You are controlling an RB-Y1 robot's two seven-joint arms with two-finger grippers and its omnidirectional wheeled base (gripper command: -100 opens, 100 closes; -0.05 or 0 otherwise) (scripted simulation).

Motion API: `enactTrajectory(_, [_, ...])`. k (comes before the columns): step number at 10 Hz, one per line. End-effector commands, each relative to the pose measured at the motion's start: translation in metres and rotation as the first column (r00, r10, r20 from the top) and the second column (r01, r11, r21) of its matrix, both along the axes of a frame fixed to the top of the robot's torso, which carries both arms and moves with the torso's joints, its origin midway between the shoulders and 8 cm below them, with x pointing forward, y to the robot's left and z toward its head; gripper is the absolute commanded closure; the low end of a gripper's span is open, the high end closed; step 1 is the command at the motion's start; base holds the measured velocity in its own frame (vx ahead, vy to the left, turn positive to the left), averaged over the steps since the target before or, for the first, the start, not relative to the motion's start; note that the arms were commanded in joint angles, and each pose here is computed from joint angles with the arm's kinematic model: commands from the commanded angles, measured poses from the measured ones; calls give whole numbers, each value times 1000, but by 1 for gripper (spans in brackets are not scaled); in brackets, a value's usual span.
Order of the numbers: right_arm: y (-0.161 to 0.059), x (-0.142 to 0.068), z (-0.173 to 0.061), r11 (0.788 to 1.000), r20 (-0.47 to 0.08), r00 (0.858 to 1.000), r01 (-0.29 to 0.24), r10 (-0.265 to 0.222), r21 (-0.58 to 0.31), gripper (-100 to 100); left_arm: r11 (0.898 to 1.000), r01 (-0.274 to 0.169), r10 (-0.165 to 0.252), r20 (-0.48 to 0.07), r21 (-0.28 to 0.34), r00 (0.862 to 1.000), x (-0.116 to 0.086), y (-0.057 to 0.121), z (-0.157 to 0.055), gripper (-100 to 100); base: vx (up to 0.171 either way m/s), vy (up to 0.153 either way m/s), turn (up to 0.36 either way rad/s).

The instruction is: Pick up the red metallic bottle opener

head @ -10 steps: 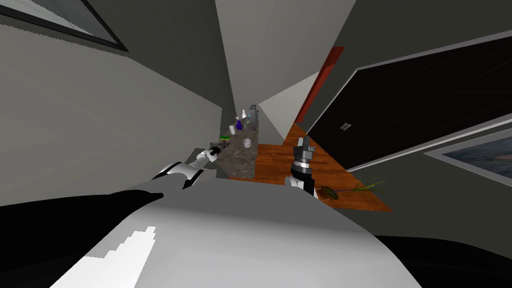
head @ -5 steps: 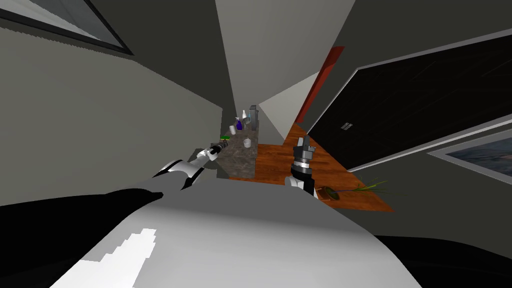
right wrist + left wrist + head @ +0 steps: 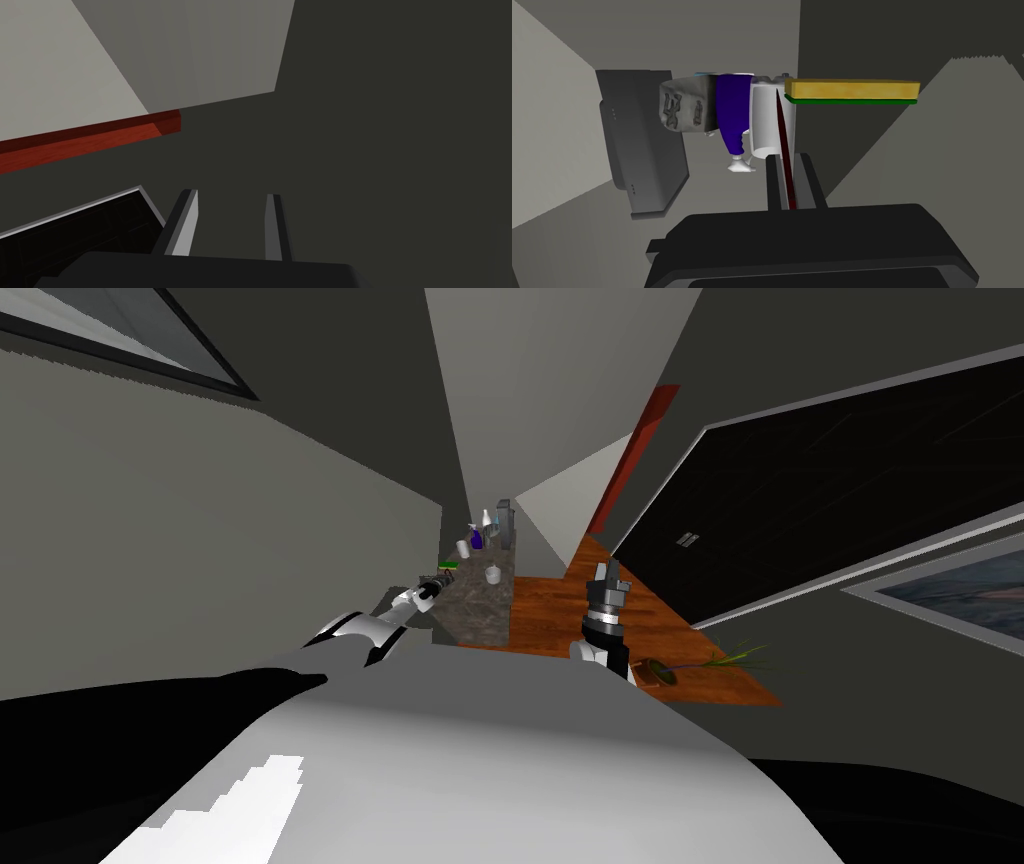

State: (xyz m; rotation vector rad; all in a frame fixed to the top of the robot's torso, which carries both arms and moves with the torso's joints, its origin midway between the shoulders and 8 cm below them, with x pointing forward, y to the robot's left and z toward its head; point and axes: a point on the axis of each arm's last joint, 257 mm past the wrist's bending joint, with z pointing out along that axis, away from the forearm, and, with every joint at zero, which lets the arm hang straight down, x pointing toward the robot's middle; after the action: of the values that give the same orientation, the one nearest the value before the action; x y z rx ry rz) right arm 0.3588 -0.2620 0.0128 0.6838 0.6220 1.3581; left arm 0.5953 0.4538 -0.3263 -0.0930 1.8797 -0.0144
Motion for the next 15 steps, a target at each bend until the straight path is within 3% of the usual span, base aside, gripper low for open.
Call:
enactTrajectory(1, [0, 0, 0, 1000, 0, 1000, 0, 0, 0, 0, 1000, 0, 0, 1, -4, 1000, -3, -2, 0, 100, 14, 5, -2])
enactTrajectory(2, [0, 0, 0, 1000, 0, 1000, 0, 0, 0, 0, 1000, 3, -3, 4, -4, 1000, -2, -3, 1, 100, 0, 0, 0])
enactTrajectory(3, [0, 0, 0, 1000, 0, 1000, 0, 0, 0, 0, 999, -36, 36, -12, -9, 999, -15, 12, -7, 100, 24, 0, -147])
enactTrajectory(5, [0, 0, 0, 1000, 0, 1000, 0, 0, 0, 0, 999, -35, 35, -27, -10, 999, -27, 13, -18, 100, 27, 12, -32])
enactTrajectory(9, [0, 0, 0, 1000, 0, 1000, 0, 0, 0, 0, 1000, -14, 14, 0, -13, 1000, -19, 4, -6, 100, -3, -1, 8])
enactTrajectory(10, [0, 0, 0, 1000, 0, 1000, 0, 0, 0, 0, 998, -58, 57, -18, -15, 998, -33, 21, -14, 100, 29, 4, -123])
enactTrajectory(12, [0, 0, 0, 1000, 0, 1000, 0, 0, 0, 0, 998, -54, 54, -30, -16, 998, -44, 20, -24, 100, 29, 10, -42])
enactTrajectory(13, [0, 0, 0, 1000, 0, 1000, 0, 0, 0, 0, 999, -33, 33, -2, -19, 999, -36, 10, -11, 100, -2, 5, 28])
enactTrajectory(14, [0, 0, 0, 1000, 0, 1000, 0, 0, 0, 0, 997, -75, 74, -20, -19, 997, -53, 27, -19, 100, 13, 8, -122])
enactTrajectory(15, [0, 0, 0, 1000, 0, 1000, 0, 0, 0, 0, 998, -57, 57, -10, -21, 998, -56, 20, -17, 100, 26, 17, -72])
